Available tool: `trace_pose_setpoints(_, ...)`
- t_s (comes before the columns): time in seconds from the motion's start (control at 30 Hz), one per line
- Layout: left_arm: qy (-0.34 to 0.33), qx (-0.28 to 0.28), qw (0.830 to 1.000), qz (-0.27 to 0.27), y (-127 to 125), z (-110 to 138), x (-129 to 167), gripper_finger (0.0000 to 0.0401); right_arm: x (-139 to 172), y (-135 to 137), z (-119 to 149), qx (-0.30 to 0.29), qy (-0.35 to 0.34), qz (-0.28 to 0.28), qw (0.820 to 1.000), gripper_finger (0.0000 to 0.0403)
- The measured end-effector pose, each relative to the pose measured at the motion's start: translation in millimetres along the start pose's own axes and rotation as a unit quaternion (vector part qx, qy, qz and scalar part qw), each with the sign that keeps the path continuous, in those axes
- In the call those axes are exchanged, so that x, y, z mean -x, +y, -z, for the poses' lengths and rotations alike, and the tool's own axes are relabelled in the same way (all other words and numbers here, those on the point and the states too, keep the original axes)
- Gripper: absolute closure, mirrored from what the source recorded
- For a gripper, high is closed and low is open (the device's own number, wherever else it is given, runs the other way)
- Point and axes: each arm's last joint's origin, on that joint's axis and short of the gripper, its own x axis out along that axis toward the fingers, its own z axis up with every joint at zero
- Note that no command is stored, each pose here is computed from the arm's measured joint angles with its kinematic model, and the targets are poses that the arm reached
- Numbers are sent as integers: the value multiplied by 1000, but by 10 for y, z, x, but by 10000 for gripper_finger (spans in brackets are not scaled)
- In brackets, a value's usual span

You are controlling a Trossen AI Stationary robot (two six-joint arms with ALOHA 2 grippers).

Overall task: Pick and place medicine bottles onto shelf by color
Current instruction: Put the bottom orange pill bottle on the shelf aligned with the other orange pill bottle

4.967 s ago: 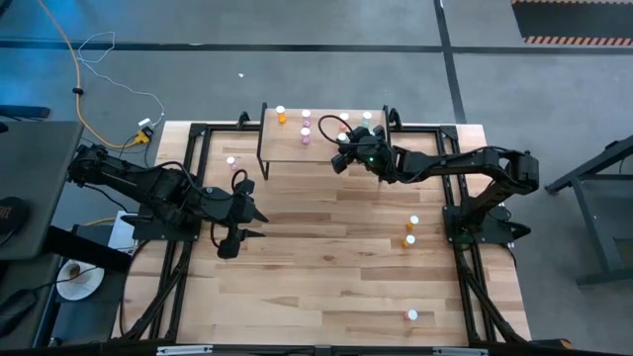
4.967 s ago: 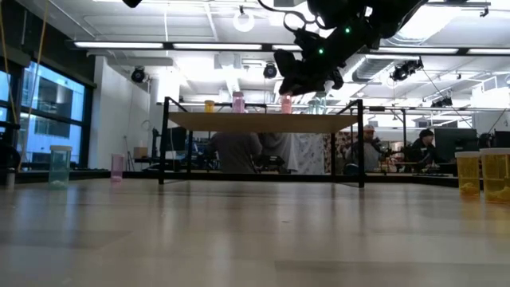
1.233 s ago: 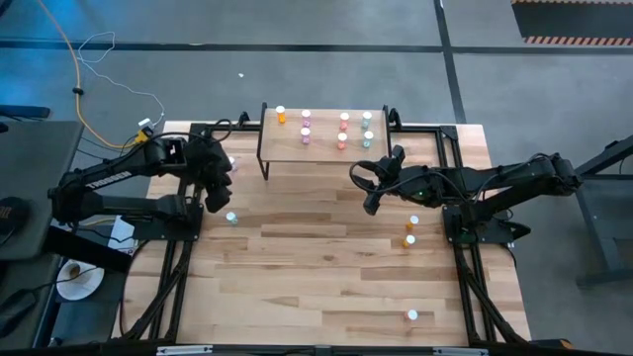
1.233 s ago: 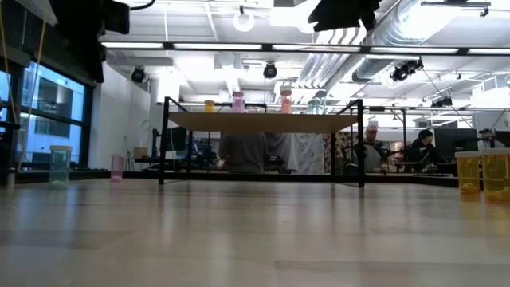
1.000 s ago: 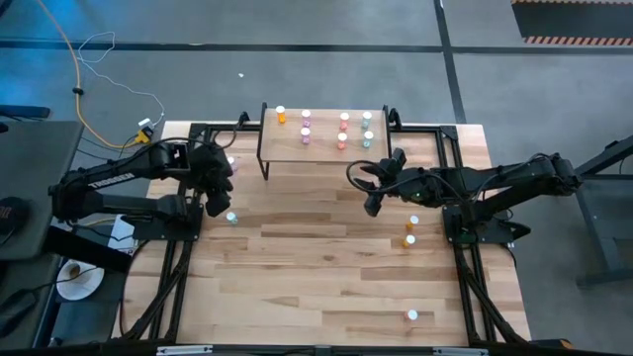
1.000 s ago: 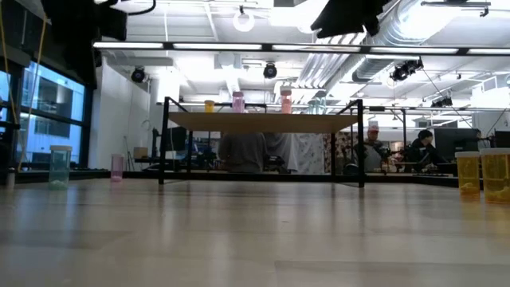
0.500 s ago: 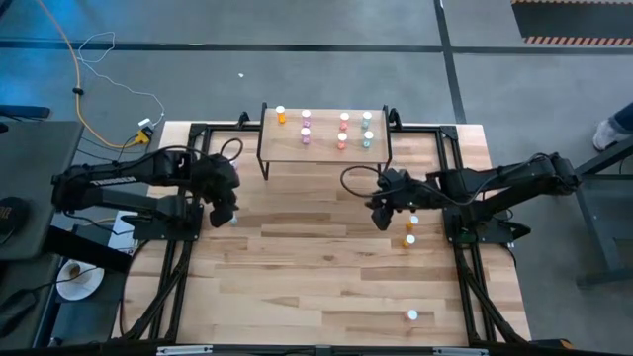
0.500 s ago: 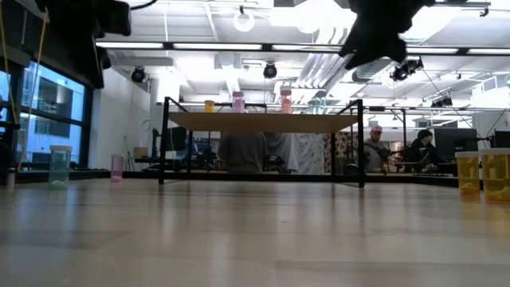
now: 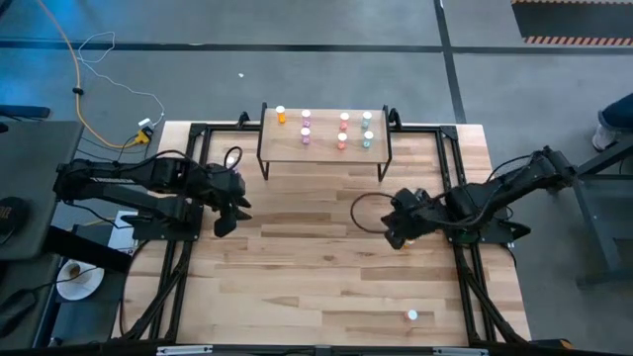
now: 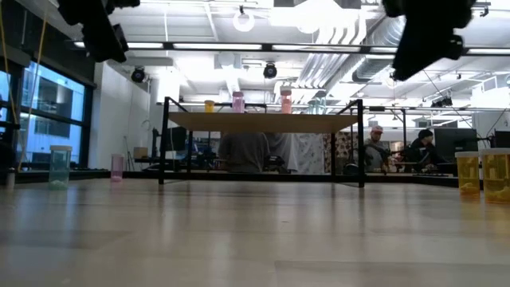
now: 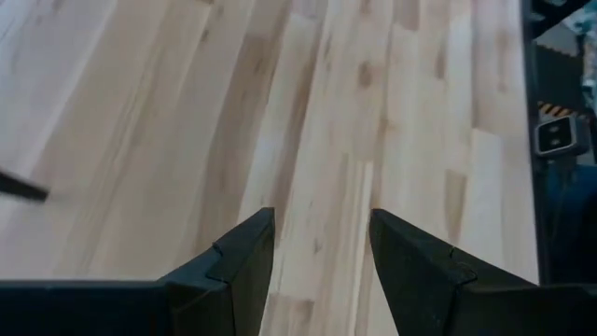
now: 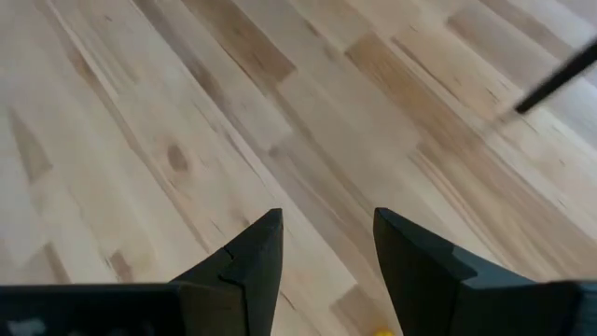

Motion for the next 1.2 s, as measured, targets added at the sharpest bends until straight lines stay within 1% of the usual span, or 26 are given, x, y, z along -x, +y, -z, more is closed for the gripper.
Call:
trace_pose_setpoints(0.1,-7,-7,1000,8,-29,-10,-1,233,46,20,101,-2,-3,13,1000,242)
trace_pose_setpoints(0.37,-11,-5,1000,15,-72,-8,-4,233,204,72,385,-21,-42,32,998,242)
trace_pose_setpoints(0.5,-19,-8,1000,21,-95,-21,-3,233,290,84,516,-24,-70,31,997,242)
trace_pose_setpoints(0.67,-52,-4,998,35,-139,-78,2,233,369,101,677,-21,-92,25,995,242)
trace_pose_setpoints(0.8,-84,-10,996,38,-184,-126,11,233,374,124,810,-26,-115,35,992,242)
trace_pose_setpoints(0.9,-99,-15,994,40,-213,-144,17,233,357,131,919,-29,-125,53,990,242)
trace_pose_setpoints(1.07,-103,-17,994,44,-225,-149,19,233,316,139,1094,-34,-137,89,986,242)
trace_pose_setpoints(1.2,-103,-16,994,44,-225,-149,19,233,287,184,1243,-20,-134,94,986,242)
